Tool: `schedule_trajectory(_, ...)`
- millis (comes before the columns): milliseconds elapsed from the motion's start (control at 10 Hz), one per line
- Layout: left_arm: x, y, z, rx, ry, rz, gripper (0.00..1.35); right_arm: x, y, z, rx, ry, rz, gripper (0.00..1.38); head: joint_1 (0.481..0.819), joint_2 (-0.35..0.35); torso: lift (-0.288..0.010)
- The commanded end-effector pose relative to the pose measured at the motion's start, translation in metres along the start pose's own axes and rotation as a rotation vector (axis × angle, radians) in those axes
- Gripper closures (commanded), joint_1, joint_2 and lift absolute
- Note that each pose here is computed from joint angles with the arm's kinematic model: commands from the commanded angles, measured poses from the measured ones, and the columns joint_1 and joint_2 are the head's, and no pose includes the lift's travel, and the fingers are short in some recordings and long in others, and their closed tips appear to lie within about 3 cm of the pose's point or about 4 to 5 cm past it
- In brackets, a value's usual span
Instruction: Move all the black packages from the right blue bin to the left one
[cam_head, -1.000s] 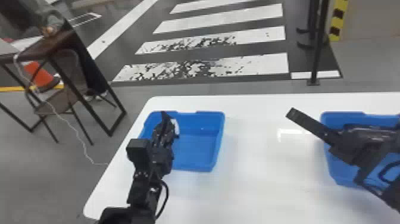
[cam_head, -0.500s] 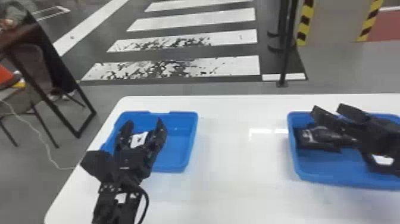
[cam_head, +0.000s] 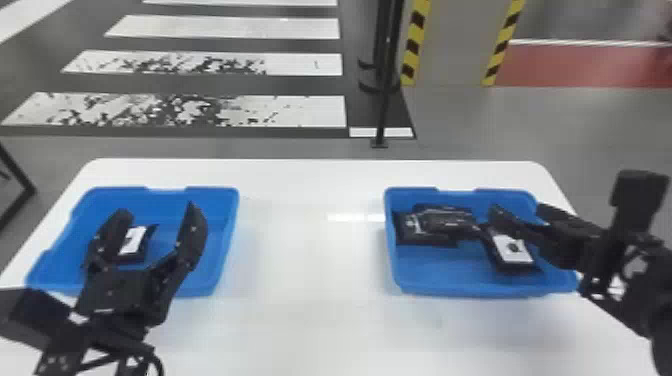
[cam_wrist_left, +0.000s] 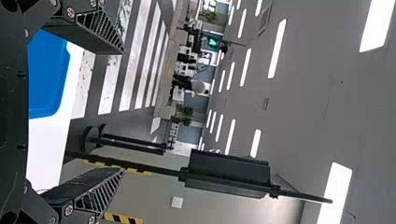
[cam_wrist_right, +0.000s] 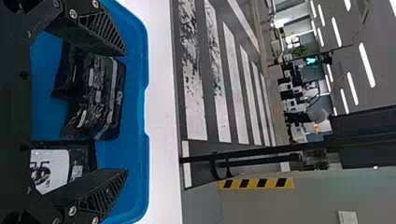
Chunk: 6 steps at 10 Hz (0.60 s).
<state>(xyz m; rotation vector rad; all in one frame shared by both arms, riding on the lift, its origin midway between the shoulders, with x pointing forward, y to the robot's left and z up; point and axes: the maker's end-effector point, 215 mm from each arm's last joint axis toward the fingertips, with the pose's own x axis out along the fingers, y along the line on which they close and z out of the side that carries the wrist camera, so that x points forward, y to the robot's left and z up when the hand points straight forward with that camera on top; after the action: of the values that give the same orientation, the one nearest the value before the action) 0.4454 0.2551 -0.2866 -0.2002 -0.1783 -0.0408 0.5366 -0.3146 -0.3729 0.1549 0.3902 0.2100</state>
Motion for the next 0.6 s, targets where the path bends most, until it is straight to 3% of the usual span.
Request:
schedule_trajectory(0,-0.005,-0.015,-0.007,-0.035,0.017,-0.025,0.14,0.015,-0.021,-0.015,0.01,0.043,-0.039,0.15,0.695,-0.054,-0.14)
schedule_trajectory(200,-0.005,-0.024,-0.013,-0.052,0.033,-0.044,0.14,0.042,-0.018,-0.03,0.036,0.076,-0.022,0.15,0.695,-0.099,-0.14)
schedule_trajectory(500,-0.008,-0.019,-0.018,-0.053,0.048,-0.035,0.14,0.063,-0.002,-0.038,0.048,0.099,0.005,0.15,0.695,-0.087,-0.14)
